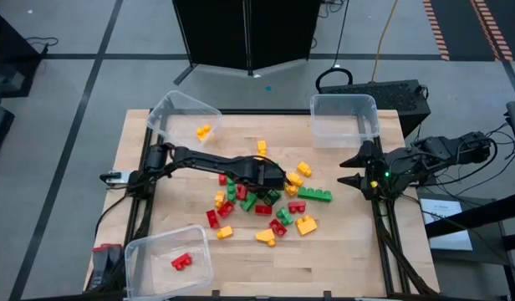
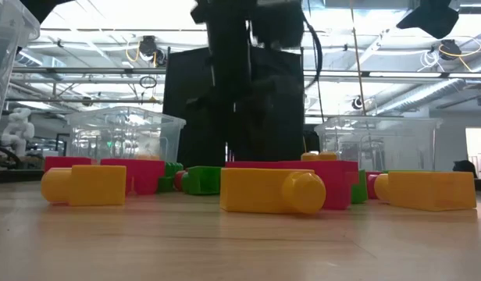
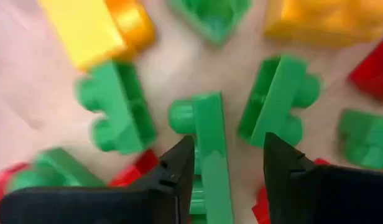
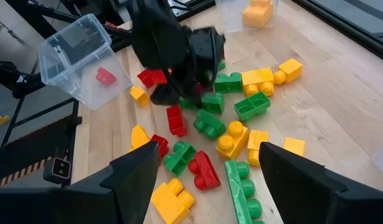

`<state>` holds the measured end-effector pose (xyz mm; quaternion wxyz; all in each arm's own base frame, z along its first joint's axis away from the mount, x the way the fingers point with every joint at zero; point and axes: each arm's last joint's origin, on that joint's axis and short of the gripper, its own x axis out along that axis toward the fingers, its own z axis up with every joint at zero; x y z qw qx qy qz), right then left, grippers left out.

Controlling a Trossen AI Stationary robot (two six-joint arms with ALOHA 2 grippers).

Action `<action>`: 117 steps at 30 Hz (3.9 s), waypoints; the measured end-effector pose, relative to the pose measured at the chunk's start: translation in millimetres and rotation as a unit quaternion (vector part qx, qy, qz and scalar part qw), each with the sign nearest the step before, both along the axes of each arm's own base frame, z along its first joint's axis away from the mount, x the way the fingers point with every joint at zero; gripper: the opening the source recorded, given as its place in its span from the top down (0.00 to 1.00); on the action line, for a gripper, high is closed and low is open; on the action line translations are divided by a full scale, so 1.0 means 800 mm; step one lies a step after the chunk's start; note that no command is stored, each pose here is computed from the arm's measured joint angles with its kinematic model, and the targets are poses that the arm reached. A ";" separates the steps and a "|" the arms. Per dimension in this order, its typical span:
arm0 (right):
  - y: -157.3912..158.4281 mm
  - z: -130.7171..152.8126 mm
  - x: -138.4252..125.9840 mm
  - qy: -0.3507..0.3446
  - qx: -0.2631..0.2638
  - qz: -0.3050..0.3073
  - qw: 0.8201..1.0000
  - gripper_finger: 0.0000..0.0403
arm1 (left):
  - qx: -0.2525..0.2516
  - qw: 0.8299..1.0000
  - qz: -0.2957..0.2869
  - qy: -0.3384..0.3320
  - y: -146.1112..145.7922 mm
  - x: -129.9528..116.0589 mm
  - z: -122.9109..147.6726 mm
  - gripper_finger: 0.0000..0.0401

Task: Sort blocks
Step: Put the green game piece into the top right transparent bin

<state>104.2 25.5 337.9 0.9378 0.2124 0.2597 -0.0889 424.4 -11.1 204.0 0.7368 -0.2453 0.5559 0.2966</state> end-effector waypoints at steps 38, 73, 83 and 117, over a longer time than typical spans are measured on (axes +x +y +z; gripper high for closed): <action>0.000 0.000 0.000 0.002 0.001 -0.001 1.000 0.33 | -0.038 0.998 -0.042 0.042 -0.014 -0.012 -0.018 0.32; 0.000 -0.002 -0.002 0.011 0.008 -0.006 1.000 0.33 | -0.068 0.997 -0.031 0.000 -0.014 -0.017 -0.065 0.83; 0.000 -0.001 -0.001 0.003 0.011 -0.006 1.000 0.33 | -0.023 0.995 -0.064 -0.079 -0.002 0.020 0.022 0.99; 0.003 0.016 0.007 -0.071 0.003 0.011 0.997 0.33 | 0.319 0.801 -0.042 -0.505 0.184 0.124 0.083 1.00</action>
